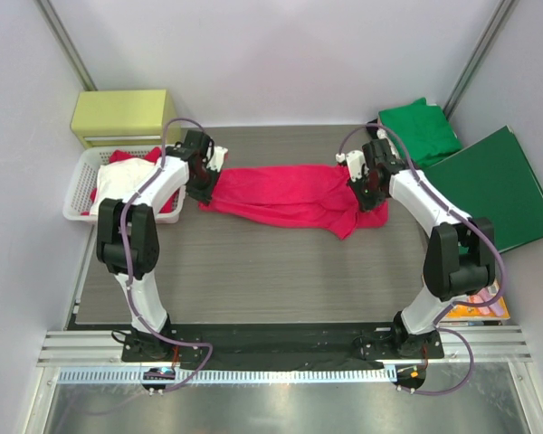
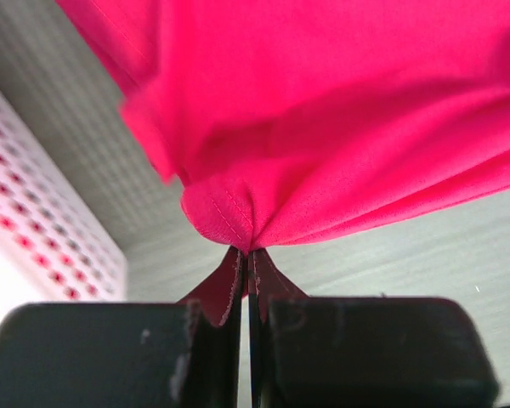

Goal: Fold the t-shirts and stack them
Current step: Fold the other side of the tshirt into a rectangle

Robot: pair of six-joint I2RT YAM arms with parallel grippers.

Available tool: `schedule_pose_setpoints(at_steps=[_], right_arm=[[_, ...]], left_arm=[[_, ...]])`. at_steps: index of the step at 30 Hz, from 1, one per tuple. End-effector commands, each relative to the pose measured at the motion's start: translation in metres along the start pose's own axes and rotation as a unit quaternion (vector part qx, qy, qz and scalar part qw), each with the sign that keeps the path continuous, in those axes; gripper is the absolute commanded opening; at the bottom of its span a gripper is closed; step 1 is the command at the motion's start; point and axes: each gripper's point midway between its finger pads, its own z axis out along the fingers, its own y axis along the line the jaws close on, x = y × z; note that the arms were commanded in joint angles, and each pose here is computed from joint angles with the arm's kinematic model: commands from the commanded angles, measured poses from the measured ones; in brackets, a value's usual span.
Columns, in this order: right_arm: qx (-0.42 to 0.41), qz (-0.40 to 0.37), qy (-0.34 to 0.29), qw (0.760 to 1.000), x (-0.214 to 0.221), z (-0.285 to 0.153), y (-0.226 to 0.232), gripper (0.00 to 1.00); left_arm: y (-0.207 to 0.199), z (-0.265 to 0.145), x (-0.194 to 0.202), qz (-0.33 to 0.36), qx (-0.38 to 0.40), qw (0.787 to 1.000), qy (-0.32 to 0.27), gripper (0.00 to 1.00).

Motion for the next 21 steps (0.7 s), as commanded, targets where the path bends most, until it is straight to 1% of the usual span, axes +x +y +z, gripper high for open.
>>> schedule_pose_setpoints(at_steps=[1,3,4,9,10,12,13,15,16,17,21], right_arm=[[0.044,0.006,-0.066,0.997,-0.048,-0.023,-0.024,0.01],[0.054,0.009,-0.078,0.995,-0.061,-0.027,-0.033,0.01],[0.059,0.012,-0.081,0.995,-0.064,-0.028,-0.037,0.01],[0.08,0.021,-0.102,0.991,-0.09,-0.036,-0.063,0.01],[0.078,0.025,-0.091,0.992,-0.089,-0.026,-0.068,0.01],[0.086,0.027,-0.101,0.991,-0.102,-0.029,-0.08,0.01],[0.1,0.033,-0.085,0.991,-0.099,-0.019,-0.091,0.01],[0.111,0.039,-0.092,0.989,-0.11,-0.02,-0.104,0.01],[0.11,0.043,-0.081,0.99,-0.109,-0.008,-0.109,0.01],[0.119,0.05,-0.092,0.987,-0.116,-0.012,-0.12,0.01],[0.12,0.061,-0.091,0.987,-0.126,0.0,-0.137,0.01]], left_arm=[[0.017,-0.011,-0.038,0.014,-0.03,0.998,-0.052,0.0],[0.019,-0.014,-0.046,0.013,-0.032,0.998,-0.057,0.0],[0.02,-0.01,-0.046,0.012,-0.029,0.998,-0.05,0.0],[0.025,-0.004,-0.055,0.016,-0.037,0.998,-0.054,0.0],[0.026,0.001,-0.055,0.016,-0.037,0.998,-0.05,0.0],[0.029,0.002,-0.06,0.015,-0.038,0.998,-0.052,0.0],[0.03,0.009,-0.059,0.012,-0.037,0.998,-0.044,0.0],[0.036,0.011,-0.064,0.007,-0.04,0.998,-0.047,0.0],[0.038,0.011,-0.066,0.005,-0.041,0.998,-0.05,0.0],[0.047,0.014,-0.064,0.001,-0.057,0.997,-0.044,0.0],[0.057,0.015,-0.071,-0.012,-0.061,0.996,-0.056,0.0]])
